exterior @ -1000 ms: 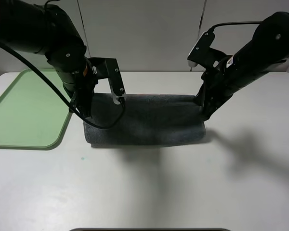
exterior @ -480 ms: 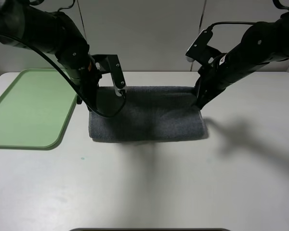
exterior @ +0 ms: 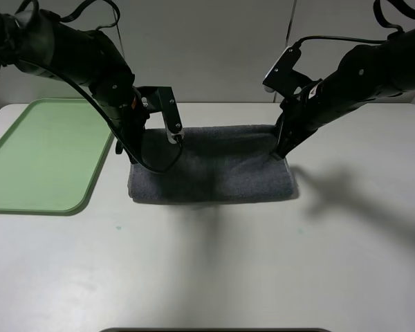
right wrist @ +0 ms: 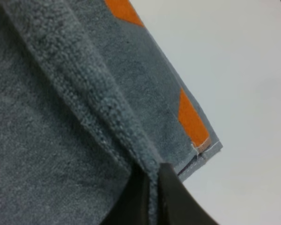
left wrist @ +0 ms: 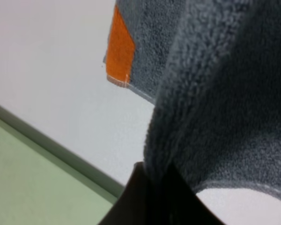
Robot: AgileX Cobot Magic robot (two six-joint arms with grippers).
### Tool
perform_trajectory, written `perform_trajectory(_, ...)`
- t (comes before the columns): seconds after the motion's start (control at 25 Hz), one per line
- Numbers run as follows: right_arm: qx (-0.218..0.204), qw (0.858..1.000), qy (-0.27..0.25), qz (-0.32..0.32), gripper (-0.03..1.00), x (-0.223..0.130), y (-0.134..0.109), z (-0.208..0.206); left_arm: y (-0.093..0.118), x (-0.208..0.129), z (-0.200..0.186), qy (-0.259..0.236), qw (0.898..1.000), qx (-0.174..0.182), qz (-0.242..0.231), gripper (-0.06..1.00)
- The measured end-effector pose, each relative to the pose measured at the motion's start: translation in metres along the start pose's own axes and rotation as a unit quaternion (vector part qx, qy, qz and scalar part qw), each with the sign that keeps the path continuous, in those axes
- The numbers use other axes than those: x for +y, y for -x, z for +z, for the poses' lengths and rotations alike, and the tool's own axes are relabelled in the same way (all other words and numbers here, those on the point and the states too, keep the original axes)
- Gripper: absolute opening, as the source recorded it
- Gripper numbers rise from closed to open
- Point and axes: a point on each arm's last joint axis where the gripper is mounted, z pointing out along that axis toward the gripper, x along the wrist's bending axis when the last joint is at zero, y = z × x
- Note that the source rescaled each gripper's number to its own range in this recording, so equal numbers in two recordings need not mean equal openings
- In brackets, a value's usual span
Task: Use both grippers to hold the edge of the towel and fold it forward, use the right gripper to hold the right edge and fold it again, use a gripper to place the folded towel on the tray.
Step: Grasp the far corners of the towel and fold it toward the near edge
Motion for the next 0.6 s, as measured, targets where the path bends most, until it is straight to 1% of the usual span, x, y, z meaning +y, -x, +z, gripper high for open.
perform_trajectory(0.12, -0.001, 1.0, 0.001, -0.002, 0.0, 0.0002, 0.0002, 0.0, 0.0, 0.0, 0.0, 0.0, 1.0, 0.0, 0.0, 0.0)
perform_trajectory(0.2, -0.001, 1.0, 0.001, -0.002, 0.0, 0.0001, 0.0003, 0.0, 0.0, 0.0001, 0.0, 0.001, 1.0, 0.0, 0.0, 0.03)
perform_trajectory(0.24, -0.001, 1.0, 0.001, -0.001, 0.0, 0.0001, 0.0003, 0.0, 0.0, 0.0001, 0.0, 0.001, 1.0, 0.0, 0.0, 0.06)
perform_trajectory(0.28, -0.001, 1.0, 0.001, -0.001, 0.02, 0.0001, 0.0003, 0.0, 0.0, 0.0001, 0.0, 0.001, 1.0, 0.0, 0.0, 0.13)
perform_trajectory(0.32, -0.001, 1.0, 0.001, 0.0, 0.08, 0.0001, 0.0003, 0.0, 0.0, 0.0001, 0.0, 0.001, 1.0, 0.0, 0.0, 0.21)
perform_trajectory(0.36, -0.001, 1.0, 0.001, 0.0, 0.19, 0.0001, 0.0003, 0.0, -0.0003, -0.0003, 0.0001, 0.0, 1.0, 0.0, 0.0, 0.33)
perform_trajectory(0.4, -0.002, 1.0, 0.001, 0.0, 0.35, 0.0002, 0.0004, 0.0, -0.0004, -0.0004, 0.0001, 0.0, 1.0, 0.001, 0.0, 0.46)
perform_trajectory(0.48, -0.011, 1.0, 0.01, 0.0, 0.74, 0.0019, 0.002, 0.0, -0.0013, 0.0005, 0.0002, 0.006, 1.0, 0.004, 0.002, 0.68)
perform_trajectory(0.52, -0.017, 1.0, 0.017, -0.001, 0.83, 0.0031, 0.0031, -0.0001, -0.0018, 0.0013, 0.0002, 0.01, 1.0, 0.007, 0.004, 0.75)
perform_trajectory(0.56, -0.022, 1.0, 0.022, -0.001, 0.9, 0.004, 0.004, -0.0002, -0.0025, 0.0021, 0.0002, 0.015, 1.0, 0.011, 0.008, 0.82)
perform_trajectory(0.6, -0.025, 0.999, 0.025, -0.001, 0.94, 0.0046, 0.0046, -0.0002, -0.0033, 0.003, 0.0001, 0.019, 1.0, 0.015, 0.012, 0.86)
